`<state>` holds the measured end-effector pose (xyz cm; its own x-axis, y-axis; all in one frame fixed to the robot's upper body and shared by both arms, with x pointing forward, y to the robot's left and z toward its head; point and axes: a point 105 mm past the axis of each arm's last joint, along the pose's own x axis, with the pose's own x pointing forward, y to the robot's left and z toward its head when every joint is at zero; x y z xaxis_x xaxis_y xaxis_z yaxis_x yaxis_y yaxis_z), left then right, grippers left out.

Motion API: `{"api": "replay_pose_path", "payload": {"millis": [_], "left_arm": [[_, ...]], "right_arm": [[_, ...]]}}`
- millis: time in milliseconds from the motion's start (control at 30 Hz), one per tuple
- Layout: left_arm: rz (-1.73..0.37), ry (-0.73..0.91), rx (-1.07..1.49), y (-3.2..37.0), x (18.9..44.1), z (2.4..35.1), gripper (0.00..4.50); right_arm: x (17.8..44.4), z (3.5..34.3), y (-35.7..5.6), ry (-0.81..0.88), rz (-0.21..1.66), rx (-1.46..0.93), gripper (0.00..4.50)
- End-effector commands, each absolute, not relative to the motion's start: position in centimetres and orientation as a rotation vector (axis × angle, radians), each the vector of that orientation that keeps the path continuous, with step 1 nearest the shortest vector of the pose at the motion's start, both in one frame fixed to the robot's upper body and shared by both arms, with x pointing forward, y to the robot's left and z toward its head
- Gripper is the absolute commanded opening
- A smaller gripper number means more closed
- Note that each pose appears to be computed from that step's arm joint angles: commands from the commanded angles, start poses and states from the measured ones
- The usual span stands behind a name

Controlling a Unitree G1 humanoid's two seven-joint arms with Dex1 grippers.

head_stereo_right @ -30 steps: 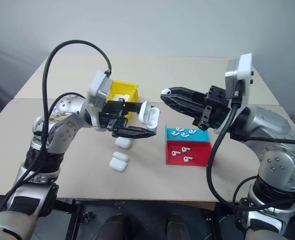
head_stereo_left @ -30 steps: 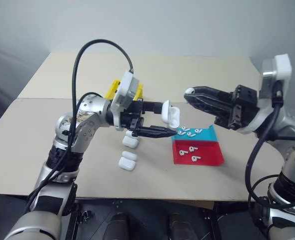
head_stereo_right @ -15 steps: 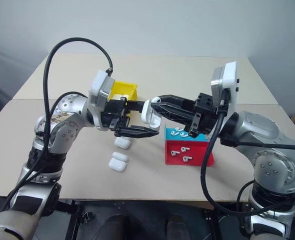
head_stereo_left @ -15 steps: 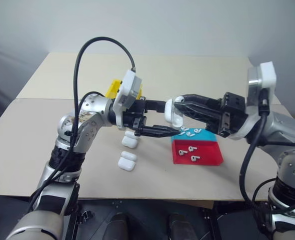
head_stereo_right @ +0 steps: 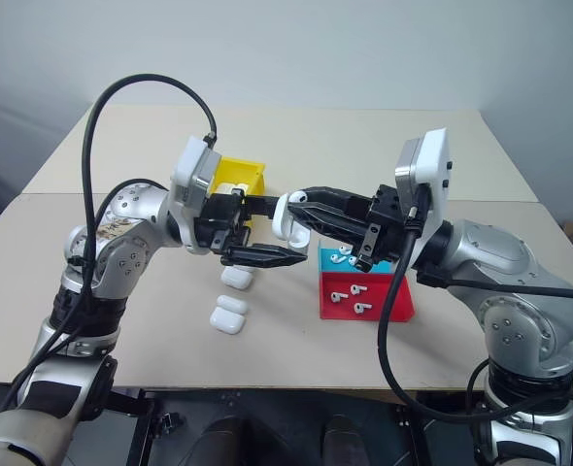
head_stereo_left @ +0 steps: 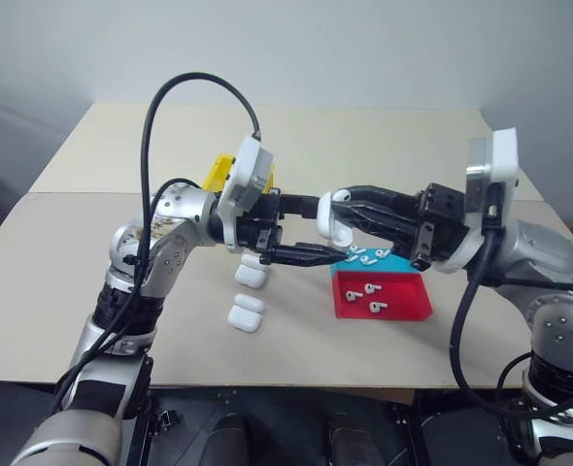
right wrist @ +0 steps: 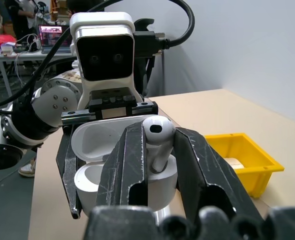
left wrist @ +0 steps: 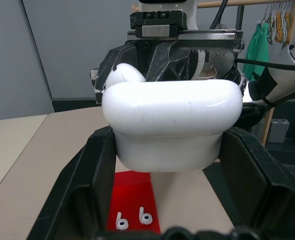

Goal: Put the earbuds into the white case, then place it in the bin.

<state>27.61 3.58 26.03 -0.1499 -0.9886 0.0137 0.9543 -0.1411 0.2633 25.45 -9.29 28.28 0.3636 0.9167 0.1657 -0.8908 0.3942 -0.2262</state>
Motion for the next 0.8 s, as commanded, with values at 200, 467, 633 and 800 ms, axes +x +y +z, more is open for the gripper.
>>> {"api": "replay_pose_path", "payload": {"millis": [200,467,633,800], "left_arm": [[-1.693,-0.319,0.198,3.7,27.5,27.6,2.79],[-1.681,-0.317,0.187,3.6,27.7,27.6,2.79],[-1.664,-0.307,0.193,4.2,27.9,27.4,2.79],[-1.635,-0.281,0.203,5.2,28.0,26.8,2.79]], "right_arm": [[24.3,27.8,-9.4,-0.265,1.23,-0.166,3.03],[24.4,28.8,-10.1,-0.289,1.224,-0.156,4.41],[24.8,29.8,-11.5,-0.283,1.193,-0.188,4.41],[25.7,30.6,-13.1,-0.237,1.151,-0.248,4.41]]}}
